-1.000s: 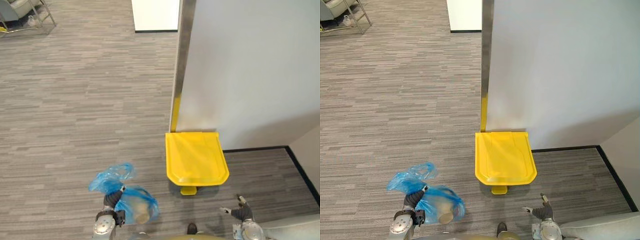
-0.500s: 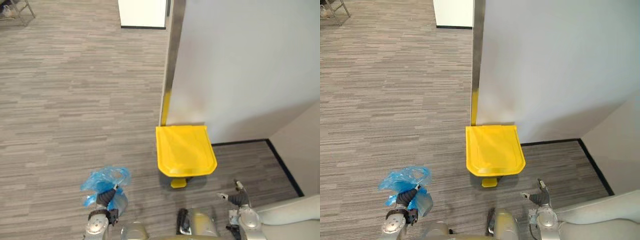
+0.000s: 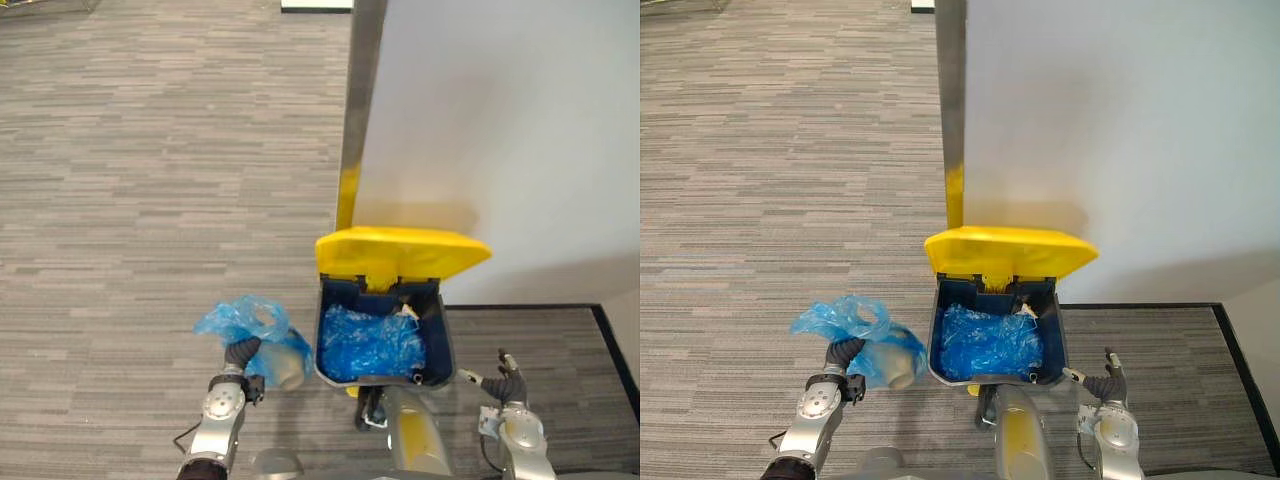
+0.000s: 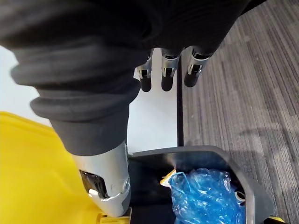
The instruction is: Gather rubbish on tea table into small bin, then transfer packed bag to large trash can.
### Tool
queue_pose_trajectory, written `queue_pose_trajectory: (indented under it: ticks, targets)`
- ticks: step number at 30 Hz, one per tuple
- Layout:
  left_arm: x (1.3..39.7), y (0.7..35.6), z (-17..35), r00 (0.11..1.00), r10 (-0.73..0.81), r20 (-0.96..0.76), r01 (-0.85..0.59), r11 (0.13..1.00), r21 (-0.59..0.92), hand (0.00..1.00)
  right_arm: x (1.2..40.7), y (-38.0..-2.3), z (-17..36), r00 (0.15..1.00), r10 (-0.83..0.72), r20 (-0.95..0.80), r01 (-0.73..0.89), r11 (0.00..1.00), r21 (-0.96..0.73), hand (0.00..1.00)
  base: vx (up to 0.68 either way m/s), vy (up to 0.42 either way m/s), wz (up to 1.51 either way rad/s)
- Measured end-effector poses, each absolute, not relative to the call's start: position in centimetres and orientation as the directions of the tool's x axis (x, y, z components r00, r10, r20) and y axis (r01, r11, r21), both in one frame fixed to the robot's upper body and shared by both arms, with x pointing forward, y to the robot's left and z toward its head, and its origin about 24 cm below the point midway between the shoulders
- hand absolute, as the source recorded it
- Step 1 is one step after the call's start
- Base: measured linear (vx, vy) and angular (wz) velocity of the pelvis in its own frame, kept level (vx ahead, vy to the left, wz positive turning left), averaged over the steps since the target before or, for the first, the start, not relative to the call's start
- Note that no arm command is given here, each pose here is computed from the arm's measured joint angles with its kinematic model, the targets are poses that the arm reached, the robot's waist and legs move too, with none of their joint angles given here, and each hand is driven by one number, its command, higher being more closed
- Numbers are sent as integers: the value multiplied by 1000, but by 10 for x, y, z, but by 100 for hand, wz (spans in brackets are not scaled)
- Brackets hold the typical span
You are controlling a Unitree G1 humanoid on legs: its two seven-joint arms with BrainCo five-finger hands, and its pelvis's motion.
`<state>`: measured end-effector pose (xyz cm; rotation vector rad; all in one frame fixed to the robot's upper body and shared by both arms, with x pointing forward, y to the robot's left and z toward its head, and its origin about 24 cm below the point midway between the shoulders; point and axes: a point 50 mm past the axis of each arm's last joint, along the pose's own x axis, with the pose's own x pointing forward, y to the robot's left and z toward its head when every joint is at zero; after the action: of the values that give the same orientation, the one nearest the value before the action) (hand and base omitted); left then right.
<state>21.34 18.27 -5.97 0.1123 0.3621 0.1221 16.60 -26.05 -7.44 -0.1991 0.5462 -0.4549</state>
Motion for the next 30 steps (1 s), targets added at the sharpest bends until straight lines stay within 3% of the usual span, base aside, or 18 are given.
queue_pose_trajectory:
  ticks: [5, 10, 16, 22, 26, 30]
  targets:
    - [208, 188, -68, 913, 152, -378, -105, 984, 143, 100, 199, -205, -71, 865, -233, -444, 135, 961, -242, 0, 2, -102, 12]
    - [206, 197, -72, 904, 162, -395, -99, 980, 175, 100, 271, -165, -28, 958, -65, -278, -4, 971, -239, 0, -120, -86, 52]
    - [206, 195, -71, 910, 165, -381, -110, 981, 162, 100, 344, -184, 44, 991, -108, -75, 75, 932, -355, 0, -135, -58, 19]
    - [228, 185, -51, 951, 101, -292, -68, 990, 121, 100, 369, -207, 94, 987, -147, 58, 158, 886, -436, 0, -97, -1, 1]
    - [263, 151, -5, 995, -44, -87, 49, 997, 58, 100, 373, -205, 103, 990, -120, 73, 140, 884, -446, 0, -83, 2, 9]
    - [282, 99, 49, 957, -258, 135, 256, 966, 31, 100, 382, -193, 120, 994, -43, 101, 86, 876, -475, 0, -92, 31, 1]
